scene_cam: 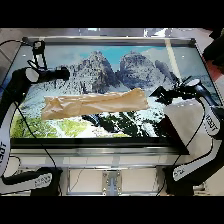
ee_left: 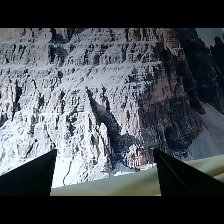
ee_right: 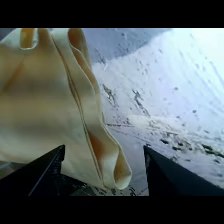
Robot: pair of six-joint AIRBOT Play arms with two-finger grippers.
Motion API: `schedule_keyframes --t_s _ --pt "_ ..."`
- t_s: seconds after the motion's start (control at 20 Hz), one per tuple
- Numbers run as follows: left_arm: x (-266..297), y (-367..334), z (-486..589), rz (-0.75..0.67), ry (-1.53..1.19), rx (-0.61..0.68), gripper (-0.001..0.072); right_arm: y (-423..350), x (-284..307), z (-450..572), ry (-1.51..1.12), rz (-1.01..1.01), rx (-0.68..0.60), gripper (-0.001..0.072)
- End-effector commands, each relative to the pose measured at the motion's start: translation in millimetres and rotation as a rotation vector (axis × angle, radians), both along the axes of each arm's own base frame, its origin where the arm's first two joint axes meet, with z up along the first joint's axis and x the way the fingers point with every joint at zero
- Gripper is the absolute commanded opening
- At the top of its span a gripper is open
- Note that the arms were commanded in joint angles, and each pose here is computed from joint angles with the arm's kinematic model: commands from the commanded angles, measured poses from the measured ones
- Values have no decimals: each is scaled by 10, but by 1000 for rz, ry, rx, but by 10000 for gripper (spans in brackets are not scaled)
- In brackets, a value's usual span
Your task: Fold the shirts.
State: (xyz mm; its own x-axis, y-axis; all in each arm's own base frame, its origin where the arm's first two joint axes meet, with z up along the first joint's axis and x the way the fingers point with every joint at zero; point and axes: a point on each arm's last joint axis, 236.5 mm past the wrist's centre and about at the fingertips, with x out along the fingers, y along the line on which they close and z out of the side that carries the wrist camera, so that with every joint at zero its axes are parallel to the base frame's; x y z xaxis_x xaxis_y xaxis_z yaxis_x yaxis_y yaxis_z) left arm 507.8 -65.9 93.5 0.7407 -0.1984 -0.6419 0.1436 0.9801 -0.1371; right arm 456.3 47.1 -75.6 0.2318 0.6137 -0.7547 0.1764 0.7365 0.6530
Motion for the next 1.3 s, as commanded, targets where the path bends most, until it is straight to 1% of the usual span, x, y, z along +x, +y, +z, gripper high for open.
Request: schedule_keyframes --t_s 0.0,0.35,0.4,0.45,0.55,0.6,0.65,0.7,0.75,0.8,0.85,0.9,0.95,1.05,1.15,1.25 --pt "38 -117 35 -23 -29 3 702 194 42 -123 7 59 19 571" --pt "67 -138 -182 -22 17 -6 702 600 -44 -304 42 150 20 567" --pt "69 -162 -214 -21 27 -23 702 661 -64 -302 44 165 22 540" --pt "70 -189 -250 -19 37 -40 702 726 -77 -297 41 180 24 476" --pt "56 -250 -343 -21 68 -70 702 880 -94 -256 37 198 45 293" --pt "25 -280 -425 -30 97 -70 699 973 -105 -195 33 207 72 140" --pt "-40 -332 -546 -47 145 -67 694 1062 -124 -103 14 234 108 23" --pt "-132 -406 -696 -71 206 -64 673 1160 -148 35 -16 268 153 9" --pt "-236 -485 -844 -97 269 -59 538 1222 -168 185 -29 278 190 9" --pt "-355 -586 -1006 -128 337 -53 338 1249 -195 321 -42 290 207 9" --pt "-458 -689 -1141 -157 392 -46 165 1266 -246 479 -58 313 215 9" --pt "-555 -819 -1273 -191 438 -38 26 1276 -293 633 -77 333 218 9" --pt "-647 -966 -1390 -227 474 -26 14 1287 -347 811 -101 355 221 9" --pt "-833 -1295 -1591 -303 528 -2 14 1297 -425 1165 -153 369 214 8" --pt "-1092 -1674 -1775 -423 573 36 14 1281 -482 1488 -202 353 191 7" --pt "-1382 -2091 -1905 -512 618 21 14 1293 -602 1759 -228 357 190 7"
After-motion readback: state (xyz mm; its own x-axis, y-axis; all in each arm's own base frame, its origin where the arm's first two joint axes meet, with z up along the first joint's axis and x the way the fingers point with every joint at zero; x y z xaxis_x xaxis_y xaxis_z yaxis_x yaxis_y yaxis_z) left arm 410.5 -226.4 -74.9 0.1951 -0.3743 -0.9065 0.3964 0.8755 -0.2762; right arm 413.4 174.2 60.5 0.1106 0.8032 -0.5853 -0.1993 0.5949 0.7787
